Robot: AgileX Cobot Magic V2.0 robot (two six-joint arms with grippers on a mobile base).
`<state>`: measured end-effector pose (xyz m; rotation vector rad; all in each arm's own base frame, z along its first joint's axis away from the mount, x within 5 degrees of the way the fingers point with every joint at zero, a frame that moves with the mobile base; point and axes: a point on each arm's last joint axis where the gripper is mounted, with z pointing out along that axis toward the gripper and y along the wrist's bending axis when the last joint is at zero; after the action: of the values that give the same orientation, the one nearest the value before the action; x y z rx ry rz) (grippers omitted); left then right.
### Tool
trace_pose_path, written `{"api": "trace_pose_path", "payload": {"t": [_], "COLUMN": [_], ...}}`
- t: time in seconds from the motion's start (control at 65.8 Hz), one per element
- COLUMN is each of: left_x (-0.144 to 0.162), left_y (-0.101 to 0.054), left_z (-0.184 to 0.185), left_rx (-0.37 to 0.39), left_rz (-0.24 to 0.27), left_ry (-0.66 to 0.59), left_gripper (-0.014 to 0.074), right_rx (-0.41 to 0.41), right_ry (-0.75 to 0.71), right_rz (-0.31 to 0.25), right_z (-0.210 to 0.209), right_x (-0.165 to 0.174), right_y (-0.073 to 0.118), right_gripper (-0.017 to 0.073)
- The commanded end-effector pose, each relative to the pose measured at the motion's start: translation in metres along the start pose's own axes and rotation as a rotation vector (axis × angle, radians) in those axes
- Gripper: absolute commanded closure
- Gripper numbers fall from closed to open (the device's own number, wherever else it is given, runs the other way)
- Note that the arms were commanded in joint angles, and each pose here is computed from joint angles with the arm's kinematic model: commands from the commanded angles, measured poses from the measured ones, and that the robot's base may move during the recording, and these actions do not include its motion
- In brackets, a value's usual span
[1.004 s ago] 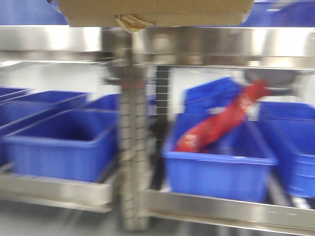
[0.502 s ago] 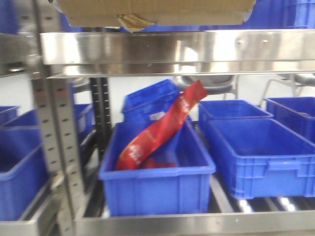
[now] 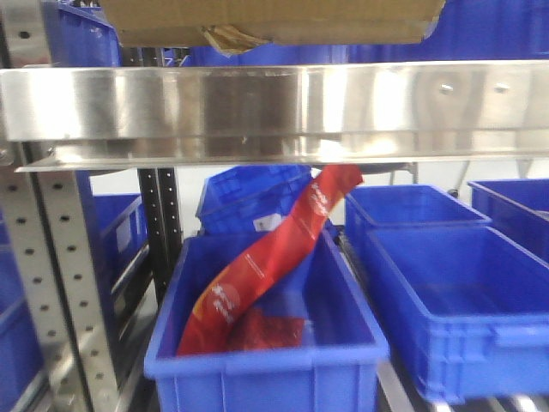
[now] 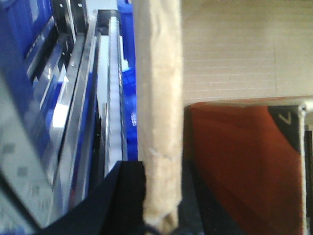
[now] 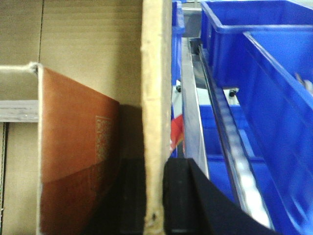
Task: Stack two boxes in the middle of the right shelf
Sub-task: 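Approach the rack and hold the boxes above the middle shelf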
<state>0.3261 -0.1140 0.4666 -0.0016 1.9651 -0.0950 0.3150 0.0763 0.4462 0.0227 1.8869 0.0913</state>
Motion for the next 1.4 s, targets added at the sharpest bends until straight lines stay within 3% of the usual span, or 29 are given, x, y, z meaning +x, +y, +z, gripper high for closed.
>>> {"api": "trace_pose_path", "payload": {"t": [0.0,1.384], "left_x": [-0.0115,-0.0116], "left_y": [-0.0022,-0.0022], "left_z": [-0.0101,-0.0102], "left_rx": [0.045,0.045], "left_rz": [-0.022,-0.02], "left_ry": [-0.075,-0.076], "left_gripper": [0.0704,0.0704], "right_rx": [-0.026,-0.026], "right_ry": [-0.085,-0.085], "right_rz": [-0.009,-0.009], "right_z": [-0.0063,-0.0063], "right_x": [-0.0119,-0.0119], "right_y": [0.0004,0.0004], "right_gripper": [0.0722,0.0722]}}
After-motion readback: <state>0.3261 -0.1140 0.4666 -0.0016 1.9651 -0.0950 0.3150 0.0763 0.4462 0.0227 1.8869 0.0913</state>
